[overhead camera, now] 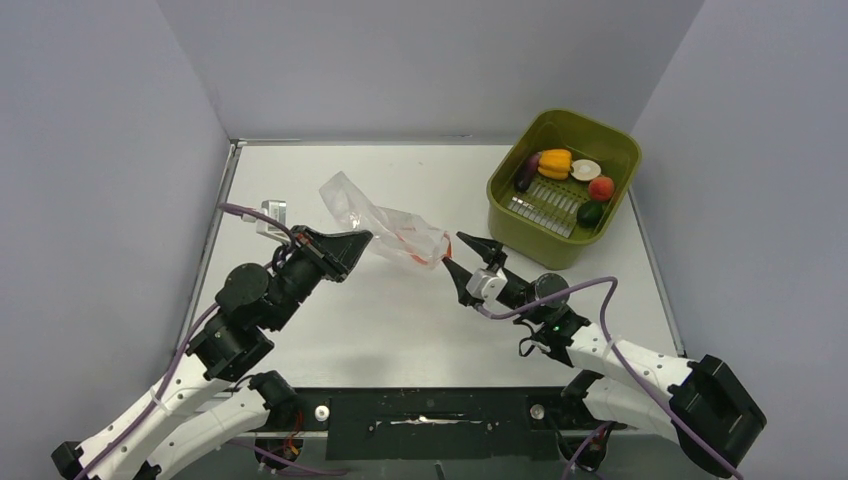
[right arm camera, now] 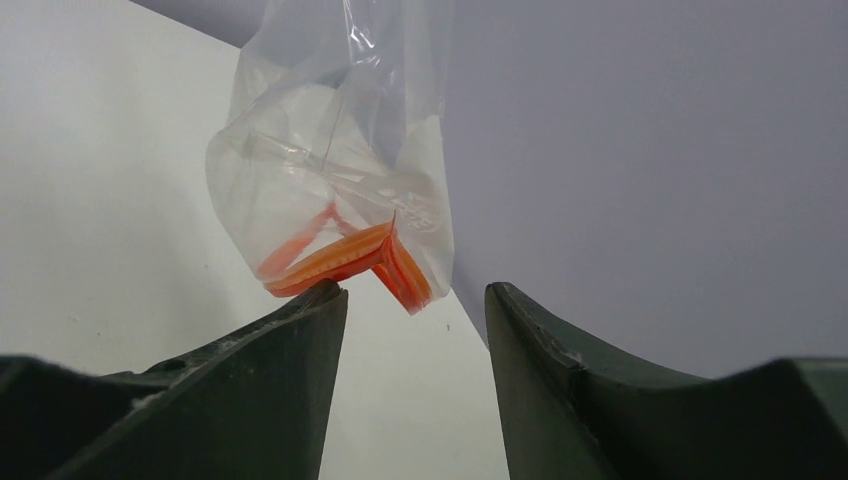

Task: Place the food in the zip-top bag and seal the zipper
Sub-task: Open the zipper of the food storage bag at the center of the board.

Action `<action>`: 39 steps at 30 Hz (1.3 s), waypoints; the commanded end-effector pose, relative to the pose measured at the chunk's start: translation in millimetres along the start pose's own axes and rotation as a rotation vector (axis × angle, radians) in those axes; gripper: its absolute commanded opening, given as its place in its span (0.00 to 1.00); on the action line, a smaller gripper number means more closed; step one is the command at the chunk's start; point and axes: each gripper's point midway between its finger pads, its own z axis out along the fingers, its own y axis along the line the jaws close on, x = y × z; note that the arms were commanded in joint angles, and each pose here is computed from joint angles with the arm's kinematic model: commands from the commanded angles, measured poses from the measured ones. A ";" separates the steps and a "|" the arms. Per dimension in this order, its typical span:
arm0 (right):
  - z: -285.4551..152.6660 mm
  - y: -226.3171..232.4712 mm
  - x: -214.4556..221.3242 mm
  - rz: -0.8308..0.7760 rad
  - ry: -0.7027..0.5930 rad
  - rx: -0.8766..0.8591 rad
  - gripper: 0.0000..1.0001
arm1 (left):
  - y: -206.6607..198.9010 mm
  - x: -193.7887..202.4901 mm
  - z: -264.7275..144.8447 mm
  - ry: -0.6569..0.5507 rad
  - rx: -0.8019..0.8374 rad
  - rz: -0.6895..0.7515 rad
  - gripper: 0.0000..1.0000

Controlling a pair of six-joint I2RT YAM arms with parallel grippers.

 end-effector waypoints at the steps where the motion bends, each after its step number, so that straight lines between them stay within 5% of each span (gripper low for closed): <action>1: 2.7 -15.7 -28.4 -0.052 -0.117 0.065 0.52 | -23.8 -17.8 -8.2 -0.030 0.066 -0.051 0.00; 24: 11.1 -9.6 -20.5 -0.067 -0.139 0.069 0.33 | -25.3 -19.8 -13.8 -0.001 0.043 -0.045 0.00; 29: 5.5 -3.2 -30.7 0.002 -0.196 0.061 0.01 | -22.0 -21.6 -16.7 -0.018 0.036 -0.052 0.00; 39: -30.1 16.6 -22.1 0.282 -0.133 0.062 0.00 | 3.2 -21.5 -11.7 -0.045 -0.069 0.032 0.00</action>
